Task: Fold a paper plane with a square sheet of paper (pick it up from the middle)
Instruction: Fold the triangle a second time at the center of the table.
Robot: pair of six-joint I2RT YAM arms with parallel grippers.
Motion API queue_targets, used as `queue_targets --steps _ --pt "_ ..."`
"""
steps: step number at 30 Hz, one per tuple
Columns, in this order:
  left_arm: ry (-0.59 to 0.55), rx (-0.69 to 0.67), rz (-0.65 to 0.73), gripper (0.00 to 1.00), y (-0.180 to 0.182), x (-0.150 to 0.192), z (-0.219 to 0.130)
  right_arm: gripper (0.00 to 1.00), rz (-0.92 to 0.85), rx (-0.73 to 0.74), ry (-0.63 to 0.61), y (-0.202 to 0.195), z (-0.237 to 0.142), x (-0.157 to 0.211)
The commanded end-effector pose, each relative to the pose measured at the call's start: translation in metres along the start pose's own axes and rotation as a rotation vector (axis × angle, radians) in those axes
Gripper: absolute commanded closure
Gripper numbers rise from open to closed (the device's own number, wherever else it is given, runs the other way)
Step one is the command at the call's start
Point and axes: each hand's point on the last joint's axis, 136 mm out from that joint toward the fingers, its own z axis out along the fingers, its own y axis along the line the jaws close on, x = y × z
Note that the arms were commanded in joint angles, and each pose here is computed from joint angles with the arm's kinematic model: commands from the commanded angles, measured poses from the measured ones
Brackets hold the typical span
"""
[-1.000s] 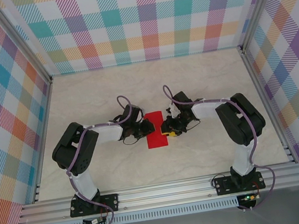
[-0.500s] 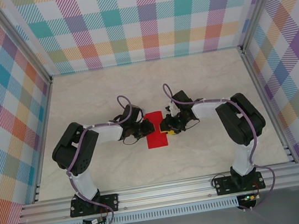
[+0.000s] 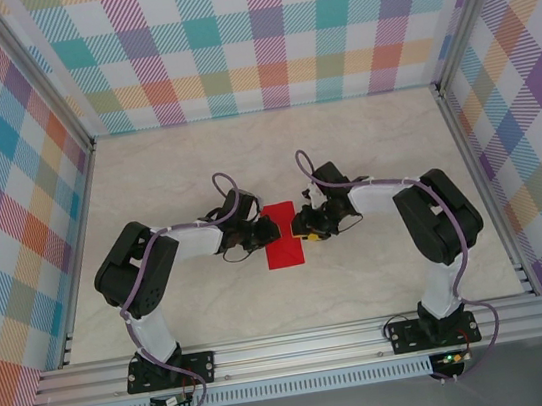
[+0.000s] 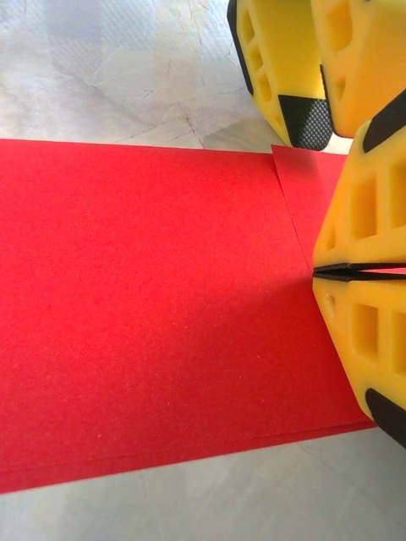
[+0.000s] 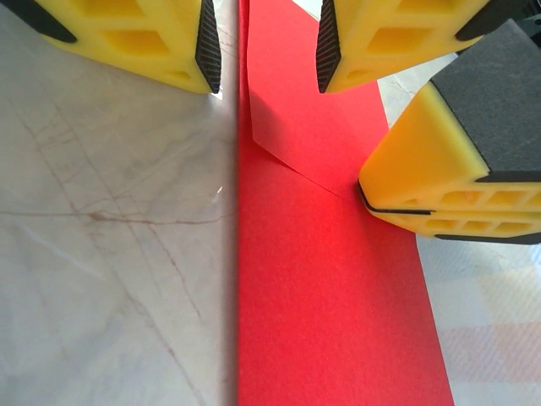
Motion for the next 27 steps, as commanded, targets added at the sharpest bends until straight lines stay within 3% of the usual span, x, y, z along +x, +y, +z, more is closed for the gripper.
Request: queue_targets --steps 1,5,17,27 --pt "0.011 -0.052 0.007 0.88 0.009 0.004 0.000 0.62 -0.026 -0.016 0.005 0.006 0.001 -0.007" --pt "0.015 -0.054 0.005 0.88 0.009 0.004 0.001 0.65 -0.023 -0.049 0.034 0.010 0.008 -0.005" --pt "0.024 -0.052 0.004 0.88 0.010 0.006 0.002 0.63 -0.016 0.065 -0.012 -0.003 -0.001 -0.007" --pt "0.022 -0.050 0.002 0.88 0.009 0.006 0.001 0.67 -0.022 0.032 0.057 0.006 0.021 0.008"
